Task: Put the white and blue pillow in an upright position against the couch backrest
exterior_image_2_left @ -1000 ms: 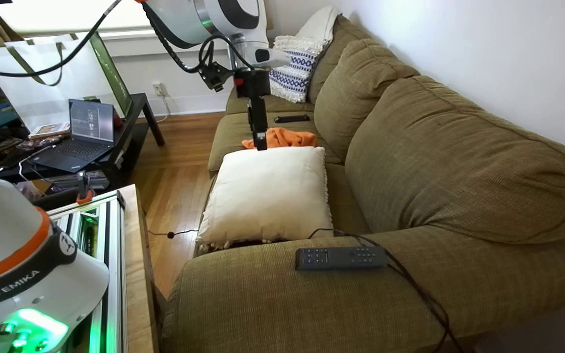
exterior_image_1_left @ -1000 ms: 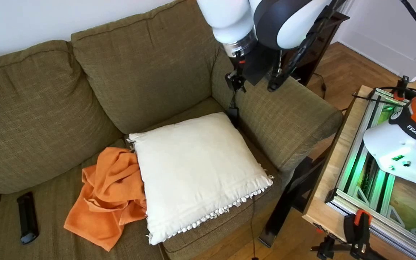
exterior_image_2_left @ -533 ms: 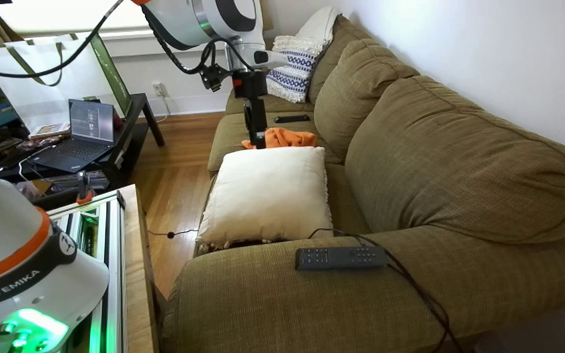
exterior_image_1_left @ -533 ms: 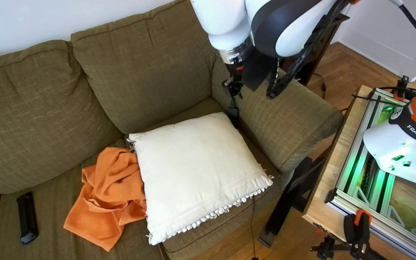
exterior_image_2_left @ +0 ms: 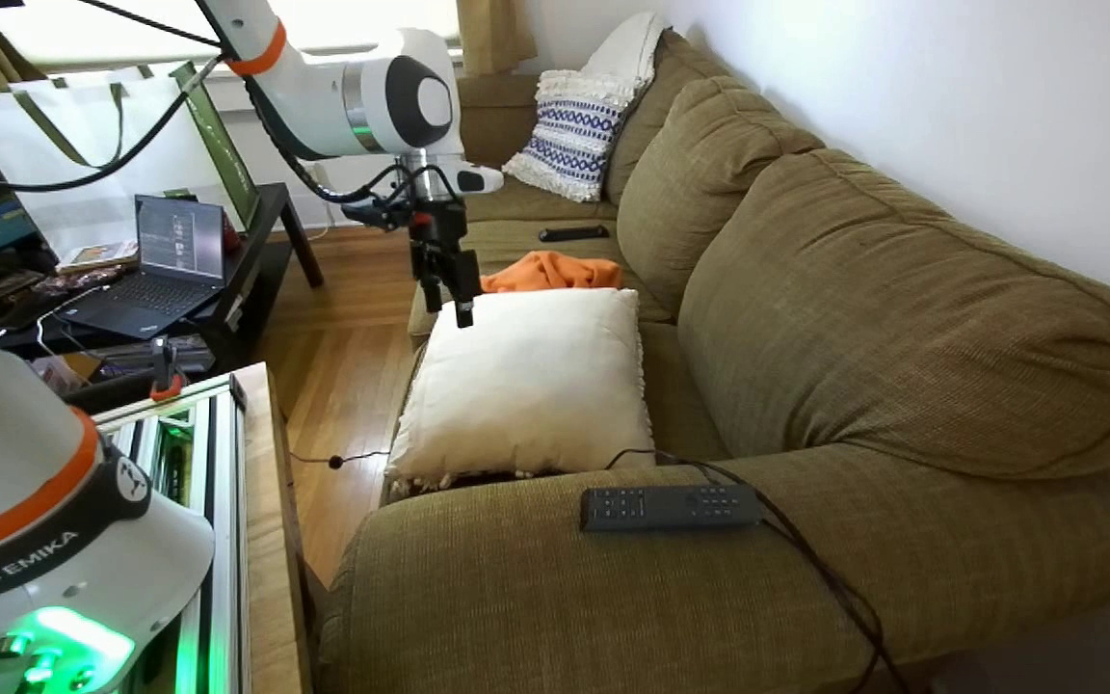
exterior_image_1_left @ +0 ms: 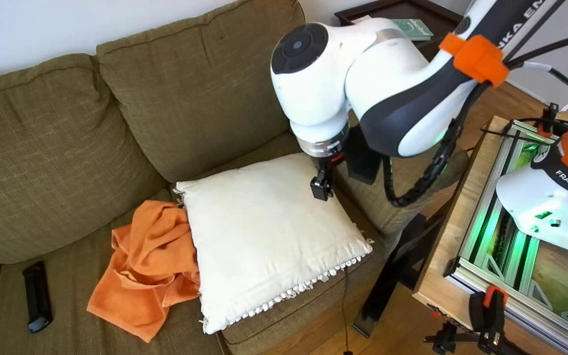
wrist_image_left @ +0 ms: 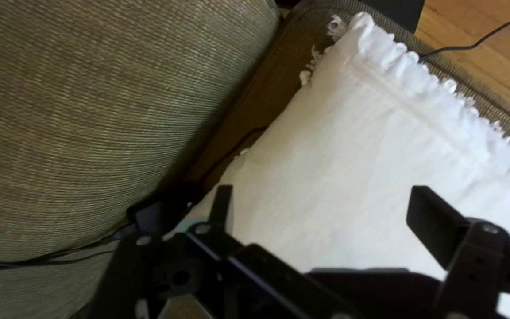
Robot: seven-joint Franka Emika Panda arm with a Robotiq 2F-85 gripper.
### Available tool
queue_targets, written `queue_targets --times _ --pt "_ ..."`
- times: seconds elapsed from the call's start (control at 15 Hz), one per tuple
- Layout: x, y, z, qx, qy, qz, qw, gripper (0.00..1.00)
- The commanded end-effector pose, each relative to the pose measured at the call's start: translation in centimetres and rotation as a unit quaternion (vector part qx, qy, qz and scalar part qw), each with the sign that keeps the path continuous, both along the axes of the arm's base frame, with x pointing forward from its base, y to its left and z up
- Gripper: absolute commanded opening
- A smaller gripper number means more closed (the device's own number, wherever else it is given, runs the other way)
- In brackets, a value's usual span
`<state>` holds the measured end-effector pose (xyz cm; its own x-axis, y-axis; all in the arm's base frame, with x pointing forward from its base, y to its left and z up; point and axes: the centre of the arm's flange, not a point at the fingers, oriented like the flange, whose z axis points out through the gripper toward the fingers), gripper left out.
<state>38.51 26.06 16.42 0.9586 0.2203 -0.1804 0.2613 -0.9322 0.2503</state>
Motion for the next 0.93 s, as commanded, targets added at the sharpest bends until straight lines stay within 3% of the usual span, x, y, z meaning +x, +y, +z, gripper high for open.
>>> queue_targets --times 0.0,0.07,0.53,0.87 --pt "-2.4 -0.1 -3.0 0.034 0.011 0.050 0.9981 1.00" --pt "-1.3 0.4 -1.6 0.019 0.007 0.027 0.9994 1.00" --pt "-1.2 0.5 -1.7 0.022 0.002 0.027 0.9994 1.00" --pt "-4.5 4.0 -4.9 0.018 0.017 0.089 0.9957 1.00"
